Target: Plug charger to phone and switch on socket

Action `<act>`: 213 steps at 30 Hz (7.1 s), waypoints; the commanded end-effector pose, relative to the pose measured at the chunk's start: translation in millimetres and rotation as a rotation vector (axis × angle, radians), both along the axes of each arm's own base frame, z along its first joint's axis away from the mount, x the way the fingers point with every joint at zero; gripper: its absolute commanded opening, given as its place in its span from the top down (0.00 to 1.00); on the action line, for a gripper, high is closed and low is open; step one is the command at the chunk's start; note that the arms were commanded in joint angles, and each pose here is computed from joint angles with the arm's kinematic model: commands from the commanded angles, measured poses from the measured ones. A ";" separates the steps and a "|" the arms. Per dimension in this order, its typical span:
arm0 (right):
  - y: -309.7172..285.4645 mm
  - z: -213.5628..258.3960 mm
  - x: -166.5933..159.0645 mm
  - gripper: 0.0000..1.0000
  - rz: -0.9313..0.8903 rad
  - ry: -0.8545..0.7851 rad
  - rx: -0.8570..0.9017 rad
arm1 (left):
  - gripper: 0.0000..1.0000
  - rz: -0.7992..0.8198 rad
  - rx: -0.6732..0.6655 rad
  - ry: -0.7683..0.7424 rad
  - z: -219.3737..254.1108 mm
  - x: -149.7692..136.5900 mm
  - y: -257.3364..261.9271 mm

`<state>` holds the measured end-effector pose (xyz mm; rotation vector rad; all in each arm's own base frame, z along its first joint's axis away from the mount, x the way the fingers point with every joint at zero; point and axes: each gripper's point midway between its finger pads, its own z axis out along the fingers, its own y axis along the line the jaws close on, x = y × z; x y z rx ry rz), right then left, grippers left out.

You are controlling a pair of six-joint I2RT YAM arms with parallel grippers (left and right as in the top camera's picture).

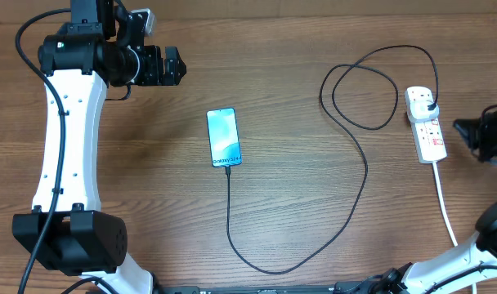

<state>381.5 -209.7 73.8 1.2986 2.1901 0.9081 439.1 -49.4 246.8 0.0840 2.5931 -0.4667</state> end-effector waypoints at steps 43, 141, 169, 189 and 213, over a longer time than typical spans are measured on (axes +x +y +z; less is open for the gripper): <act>30.7 -58.2 38.4 0.96 0.026 -0.015 0.024 | 0.00 0.001 0.006 0.011 -4.7 0.7 -0.9; 221.4 300.6 -198.1 0.00 0.406 -0.407 -0.671 | 0.00 0.001 0.006 0.011 -4.7 0.7 -0.9; 262.8 248.0 -161.7 0.00 0.655 -0.828 -0.888 | 0.00 0.001 0.006 0.011 -4.7 0.7 -0.9; 266.3 170.5 -147.5 0.00 0.529 -1.198 -1.099 | 0.00 0.001 0.006 0.011 -4.7 0.7 -0.9; 262.0 103.6 -148.0 0.00 0.524 -1.141 -1.091 | 0.00 0.002 0.008 0.011 -4.8 0.7 -0.7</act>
